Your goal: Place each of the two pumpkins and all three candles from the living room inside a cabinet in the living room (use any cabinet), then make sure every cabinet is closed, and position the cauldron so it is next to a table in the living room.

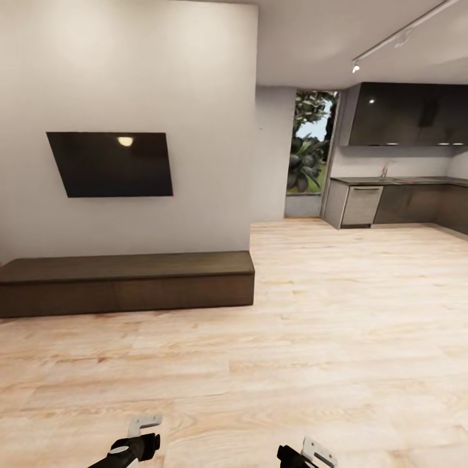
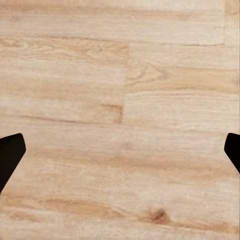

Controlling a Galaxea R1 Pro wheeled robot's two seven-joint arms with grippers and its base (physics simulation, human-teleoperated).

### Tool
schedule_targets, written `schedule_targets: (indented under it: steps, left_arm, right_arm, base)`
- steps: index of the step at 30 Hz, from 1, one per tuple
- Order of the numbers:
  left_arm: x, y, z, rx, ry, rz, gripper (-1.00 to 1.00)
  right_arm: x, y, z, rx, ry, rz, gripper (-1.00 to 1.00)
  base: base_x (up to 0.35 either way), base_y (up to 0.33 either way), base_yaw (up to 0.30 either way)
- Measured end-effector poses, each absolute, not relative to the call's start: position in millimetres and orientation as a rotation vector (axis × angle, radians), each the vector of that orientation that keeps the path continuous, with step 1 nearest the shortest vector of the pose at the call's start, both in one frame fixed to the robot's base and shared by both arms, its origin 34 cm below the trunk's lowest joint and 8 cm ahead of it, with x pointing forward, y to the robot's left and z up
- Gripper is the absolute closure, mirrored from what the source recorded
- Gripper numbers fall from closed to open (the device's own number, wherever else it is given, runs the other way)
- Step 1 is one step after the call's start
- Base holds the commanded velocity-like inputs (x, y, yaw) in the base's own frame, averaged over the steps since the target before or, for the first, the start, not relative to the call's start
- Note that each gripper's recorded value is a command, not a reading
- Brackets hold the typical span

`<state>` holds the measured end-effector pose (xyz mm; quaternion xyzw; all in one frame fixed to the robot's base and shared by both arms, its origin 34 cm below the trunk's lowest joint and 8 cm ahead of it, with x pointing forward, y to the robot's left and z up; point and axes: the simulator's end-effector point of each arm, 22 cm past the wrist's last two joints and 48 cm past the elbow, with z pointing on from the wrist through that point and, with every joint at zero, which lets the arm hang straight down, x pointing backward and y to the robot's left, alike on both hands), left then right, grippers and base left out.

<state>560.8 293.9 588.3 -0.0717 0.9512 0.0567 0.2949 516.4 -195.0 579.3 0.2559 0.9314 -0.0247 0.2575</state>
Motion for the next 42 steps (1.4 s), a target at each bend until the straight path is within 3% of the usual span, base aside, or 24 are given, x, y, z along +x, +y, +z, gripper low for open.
schedule_targets:
  steps: [42]
  left_arm:
    - [553.1, 294.4, 576.7, -0.190, 2.558, 0.155, -1.00]
  right_arm:
    - [508.1, -195.5, 568.7, 0.700, 2.553, -0.078, -1.00]
  base:
    - [0.178, -0.080, 0.000]
